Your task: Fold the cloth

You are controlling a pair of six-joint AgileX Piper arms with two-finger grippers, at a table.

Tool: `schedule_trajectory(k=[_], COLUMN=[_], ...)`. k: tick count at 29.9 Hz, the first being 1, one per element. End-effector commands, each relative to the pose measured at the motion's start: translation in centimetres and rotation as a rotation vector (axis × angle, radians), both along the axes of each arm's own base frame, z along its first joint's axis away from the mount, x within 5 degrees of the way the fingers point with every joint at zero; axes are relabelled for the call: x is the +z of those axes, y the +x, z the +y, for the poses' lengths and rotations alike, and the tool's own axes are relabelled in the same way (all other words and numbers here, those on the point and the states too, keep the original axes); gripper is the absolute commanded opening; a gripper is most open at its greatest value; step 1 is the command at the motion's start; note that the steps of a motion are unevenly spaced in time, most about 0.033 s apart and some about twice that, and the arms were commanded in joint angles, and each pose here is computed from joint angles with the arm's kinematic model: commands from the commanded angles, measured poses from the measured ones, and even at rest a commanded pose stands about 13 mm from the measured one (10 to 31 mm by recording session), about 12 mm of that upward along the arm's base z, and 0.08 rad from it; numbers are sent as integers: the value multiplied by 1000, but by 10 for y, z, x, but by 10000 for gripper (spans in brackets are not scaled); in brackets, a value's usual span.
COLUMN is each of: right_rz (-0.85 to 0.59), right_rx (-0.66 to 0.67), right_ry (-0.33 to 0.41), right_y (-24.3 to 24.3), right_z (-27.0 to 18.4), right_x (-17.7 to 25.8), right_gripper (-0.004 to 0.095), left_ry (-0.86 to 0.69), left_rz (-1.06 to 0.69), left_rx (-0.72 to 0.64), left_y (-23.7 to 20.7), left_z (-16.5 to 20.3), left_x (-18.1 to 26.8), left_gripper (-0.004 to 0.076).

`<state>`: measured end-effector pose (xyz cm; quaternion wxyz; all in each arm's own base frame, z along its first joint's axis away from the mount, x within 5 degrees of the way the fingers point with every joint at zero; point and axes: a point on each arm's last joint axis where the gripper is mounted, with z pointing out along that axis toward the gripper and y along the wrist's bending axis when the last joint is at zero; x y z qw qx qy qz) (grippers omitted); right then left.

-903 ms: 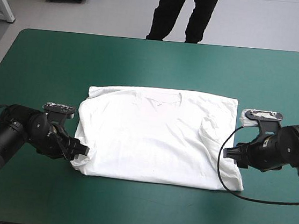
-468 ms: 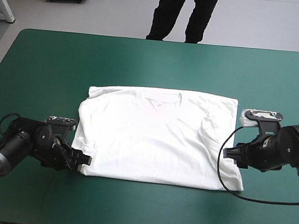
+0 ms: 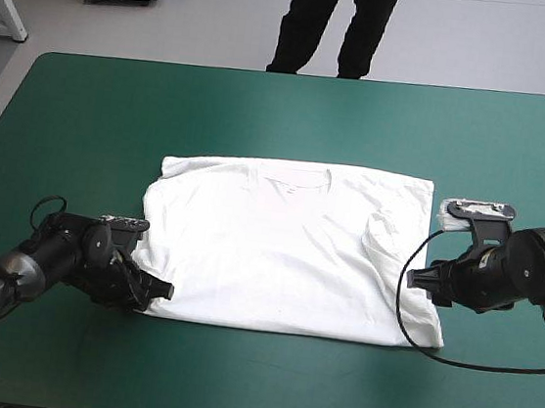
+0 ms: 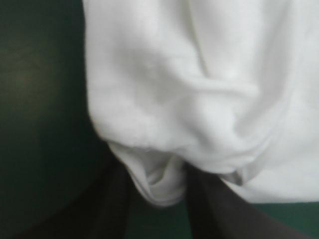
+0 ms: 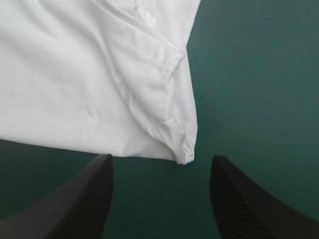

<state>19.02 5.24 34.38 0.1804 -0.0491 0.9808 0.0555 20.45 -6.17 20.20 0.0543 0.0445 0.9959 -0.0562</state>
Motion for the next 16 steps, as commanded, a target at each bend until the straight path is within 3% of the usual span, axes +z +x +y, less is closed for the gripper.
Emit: schedule_trajectory(k=[1, 8, 16], right_rz=[-41, -53, 33], right_rx=[-13, -114, -128], right_ry=[12, 23, 11], right_y=[-4, -1, -2], right_z=[-2, -4, -4], right_x=[11, 9, -46], right_gripper=[554, 554, 554], left_ry=[-22, -20, -14], left_rz=[-25, -26, -23], left_rx=[5, -4, -33], left_y=[6, 6, 5], left_z=[-3, -3, -3], left_x=[-5, -5, -5], left_gripper=[3, -9, -9])
